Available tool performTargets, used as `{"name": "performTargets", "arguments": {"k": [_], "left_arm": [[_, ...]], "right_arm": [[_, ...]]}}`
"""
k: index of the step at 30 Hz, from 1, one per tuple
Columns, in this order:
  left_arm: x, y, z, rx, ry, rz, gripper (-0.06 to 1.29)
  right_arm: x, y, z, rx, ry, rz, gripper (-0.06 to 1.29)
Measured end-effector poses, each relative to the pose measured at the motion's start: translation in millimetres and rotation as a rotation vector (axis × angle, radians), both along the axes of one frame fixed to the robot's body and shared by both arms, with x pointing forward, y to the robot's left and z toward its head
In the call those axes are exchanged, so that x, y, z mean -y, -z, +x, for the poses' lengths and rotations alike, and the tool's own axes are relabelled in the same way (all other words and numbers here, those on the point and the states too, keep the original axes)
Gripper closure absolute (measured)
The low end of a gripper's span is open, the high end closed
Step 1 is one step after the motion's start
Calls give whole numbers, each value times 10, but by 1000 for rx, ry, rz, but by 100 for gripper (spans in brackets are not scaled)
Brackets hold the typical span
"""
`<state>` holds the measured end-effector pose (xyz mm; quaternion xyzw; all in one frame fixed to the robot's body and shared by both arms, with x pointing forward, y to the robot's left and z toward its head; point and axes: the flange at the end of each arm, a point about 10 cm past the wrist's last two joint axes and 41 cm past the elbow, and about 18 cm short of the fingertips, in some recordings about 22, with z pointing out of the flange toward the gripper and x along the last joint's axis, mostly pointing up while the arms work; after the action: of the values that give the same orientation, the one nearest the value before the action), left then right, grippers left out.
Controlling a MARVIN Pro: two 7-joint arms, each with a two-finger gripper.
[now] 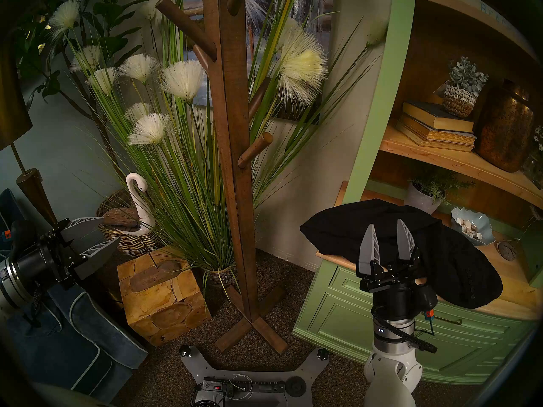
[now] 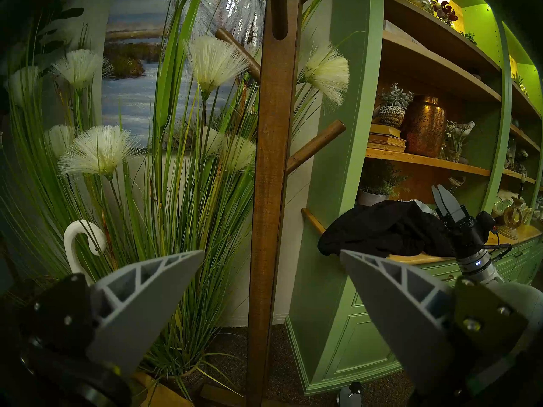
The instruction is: Pick up jacket and place on coat hanger
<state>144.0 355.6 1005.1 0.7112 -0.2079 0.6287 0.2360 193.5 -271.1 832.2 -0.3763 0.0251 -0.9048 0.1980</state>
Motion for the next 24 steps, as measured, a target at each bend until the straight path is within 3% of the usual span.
{"name": "performTargets", "arguments": {"k": [5, 8, 12, 21, 24], "left_arm": [[-2, 3, 0, -1, -1, 1, -3], [-4, 4, 1, -2, -1, 1, -3], [-5, 7, 1, -2, -2, 3, -3], [-9, 12, 3, -4, -2, 6, -3], [-10, 12, 3, -4, -2, 6, -3]], "right_arm": [[1, 5, -1, -1, 0, 0, 1], [20, 10, 0, -17, -12, -42, 1], [127, -23, 3, -39, -42, -181, 1], [569, -332, 88, -51, -29, -480, 1], [712, -416, 112, -90, -35, -597, 1]]}}
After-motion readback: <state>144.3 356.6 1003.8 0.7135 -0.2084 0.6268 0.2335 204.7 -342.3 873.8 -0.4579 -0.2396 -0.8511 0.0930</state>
